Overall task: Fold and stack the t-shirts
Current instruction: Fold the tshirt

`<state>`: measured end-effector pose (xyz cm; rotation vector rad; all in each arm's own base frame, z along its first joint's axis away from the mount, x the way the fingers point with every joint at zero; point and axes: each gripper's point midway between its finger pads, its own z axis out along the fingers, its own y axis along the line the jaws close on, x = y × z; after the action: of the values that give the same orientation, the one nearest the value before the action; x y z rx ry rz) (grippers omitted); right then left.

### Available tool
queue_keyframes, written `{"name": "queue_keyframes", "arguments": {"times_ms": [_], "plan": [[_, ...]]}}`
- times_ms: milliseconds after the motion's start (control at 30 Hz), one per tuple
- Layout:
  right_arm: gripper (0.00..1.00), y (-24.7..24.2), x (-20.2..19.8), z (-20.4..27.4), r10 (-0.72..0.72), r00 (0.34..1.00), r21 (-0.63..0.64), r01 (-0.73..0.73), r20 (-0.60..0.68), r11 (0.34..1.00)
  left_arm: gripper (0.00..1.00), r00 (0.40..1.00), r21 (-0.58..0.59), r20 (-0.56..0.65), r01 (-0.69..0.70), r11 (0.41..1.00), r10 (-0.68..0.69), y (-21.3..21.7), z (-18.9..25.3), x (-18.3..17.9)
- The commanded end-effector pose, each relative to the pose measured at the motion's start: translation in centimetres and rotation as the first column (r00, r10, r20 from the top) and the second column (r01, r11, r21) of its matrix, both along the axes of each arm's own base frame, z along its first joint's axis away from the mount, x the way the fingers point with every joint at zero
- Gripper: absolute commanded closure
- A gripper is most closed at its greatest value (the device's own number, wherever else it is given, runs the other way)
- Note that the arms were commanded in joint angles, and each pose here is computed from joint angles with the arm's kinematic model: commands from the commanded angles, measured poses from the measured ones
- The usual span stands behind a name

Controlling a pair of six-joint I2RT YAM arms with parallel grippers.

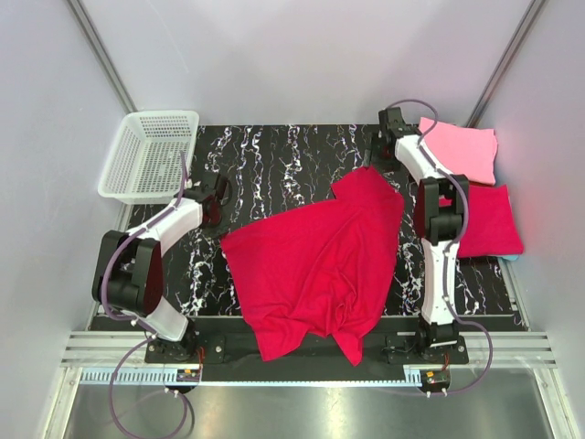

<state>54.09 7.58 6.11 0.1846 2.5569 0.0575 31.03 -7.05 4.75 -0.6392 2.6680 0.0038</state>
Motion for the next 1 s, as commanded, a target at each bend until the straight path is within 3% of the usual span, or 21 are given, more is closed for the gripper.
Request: {"name": "queue_keyframes", "arguments": {"times_ms": [0, 333, 700, 967], "plan": [[0.31, -0.1, 2.7, 1.7, 0.058, 0.998, -0.031, -0.056, 0.034, 0.998, 1.00, 0.999, -0.012, 0.044, 0.019, 1.000, -0.019, -0.2, 1.7, 0.4], [0.34, -1.4, 5.1, -1.4, 0.072, 0.997, -0.090, -0.074, -0.022, 0.993, 1.00, 0.998, -0.008, 0.058, 0.033, 0.999, -0.032, -0.3, 2.8, 1.3], [0.47, -0.3, 3.4, -4.1, 0.081, 0.990, 0.001, -0.081, -0.117, 0.997, 1.00, 0.998, -0.008, 0.051, 0.033, 0.999, -0.033, -0.4, 2.7, 1.6], [0.47, 1.2, 4.1, -3.1, 0.151, 0.985, 0.058, -0.147, -0.078, 0.987, 1.00, 0.998, -0.001, 0.046, 0.031, 1.000, -0.031, -0.3, 2.5, 1.4]]}}
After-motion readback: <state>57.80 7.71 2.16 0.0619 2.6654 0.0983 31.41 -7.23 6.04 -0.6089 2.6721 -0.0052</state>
